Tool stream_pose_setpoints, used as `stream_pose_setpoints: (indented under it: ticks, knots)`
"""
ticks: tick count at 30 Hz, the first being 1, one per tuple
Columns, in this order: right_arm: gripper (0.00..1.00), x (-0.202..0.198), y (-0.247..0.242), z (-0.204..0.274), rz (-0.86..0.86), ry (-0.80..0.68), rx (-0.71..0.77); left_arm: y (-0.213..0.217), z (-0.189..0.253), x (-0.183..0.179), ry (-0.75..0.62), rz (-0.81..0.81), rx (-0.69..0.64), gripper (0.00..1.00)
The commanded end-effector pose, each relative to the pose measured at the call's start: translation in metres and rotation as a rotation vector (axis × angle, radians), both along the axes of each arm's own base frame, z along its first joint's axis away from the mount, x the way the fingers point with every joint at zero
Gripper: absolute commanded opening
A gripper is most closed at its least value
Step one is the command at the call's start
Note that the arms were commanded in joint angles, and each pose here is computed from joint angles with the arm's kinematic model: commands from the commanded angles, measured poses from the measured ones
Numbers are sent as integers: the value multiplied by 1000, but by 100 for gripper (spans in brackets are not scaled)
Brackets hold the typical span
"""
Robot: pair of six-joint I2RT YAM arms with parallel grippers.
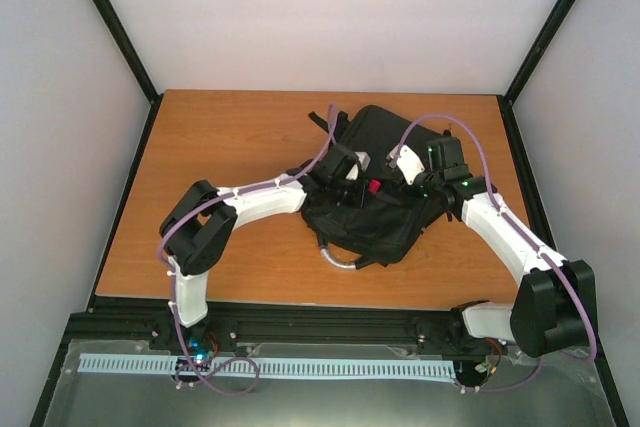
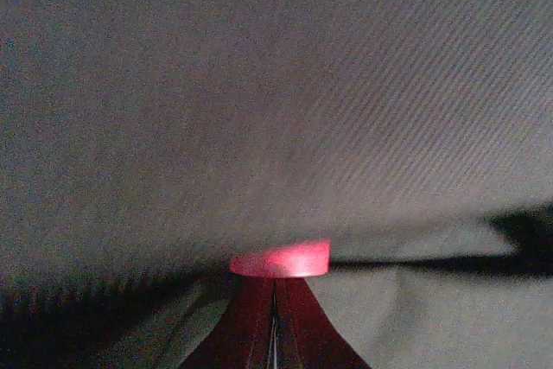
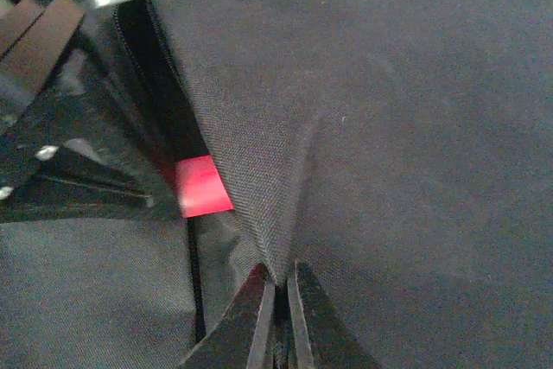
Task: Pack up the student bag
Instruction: Place the personal item in the student bag.
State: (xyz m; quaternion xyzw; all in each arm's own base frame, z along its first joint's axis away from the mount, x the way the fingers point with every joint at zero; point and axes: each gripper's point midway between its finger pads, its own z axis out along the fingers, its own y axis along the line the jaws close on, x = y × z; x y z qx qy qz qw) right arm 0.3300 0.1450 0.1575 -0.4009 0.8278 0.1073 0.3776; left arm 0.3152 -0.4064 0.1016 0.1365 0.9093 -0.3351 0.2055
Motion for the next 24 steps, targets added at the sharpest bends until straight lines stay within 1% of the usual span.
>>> stream_pose_setpoints:
  ticks: [1, 5, 10, 14, 18, 20, 22, 24]
  knots:
    - [3, 5, 6, 10, 26, -34, 33, -23, 32, 31, -132, 19, -43, 1]
    - [3, 5, 5, 8, 24, -29, 30, -34, 38, 49, -177, 36, -44, 1]
    - [3, 5, 4, 8, 21, -29, 30, -46, 33, 56, -166, 54, -84, 1]
    - [3, 5, 3, 8, 20, -28, 31, -46, 37, 51, -148, 54, -114, 1]
    - [4, 5, 3, 7, 22, -23, 33, -30, 49, 35, -135, 47, -106, 3]
    - [4, 5, 4, 8, 24, -21, 35, -20, 54, 24, -120, 33, -81, 7]
    - [4, 4, 5, 7, 27, -19, 37, -11, 59, 10, -104, -10, -55, 16]
    - [4, 4, 5, 6, 28, -13, 38, -2, 60, -7, -75, -65, -22, 27]
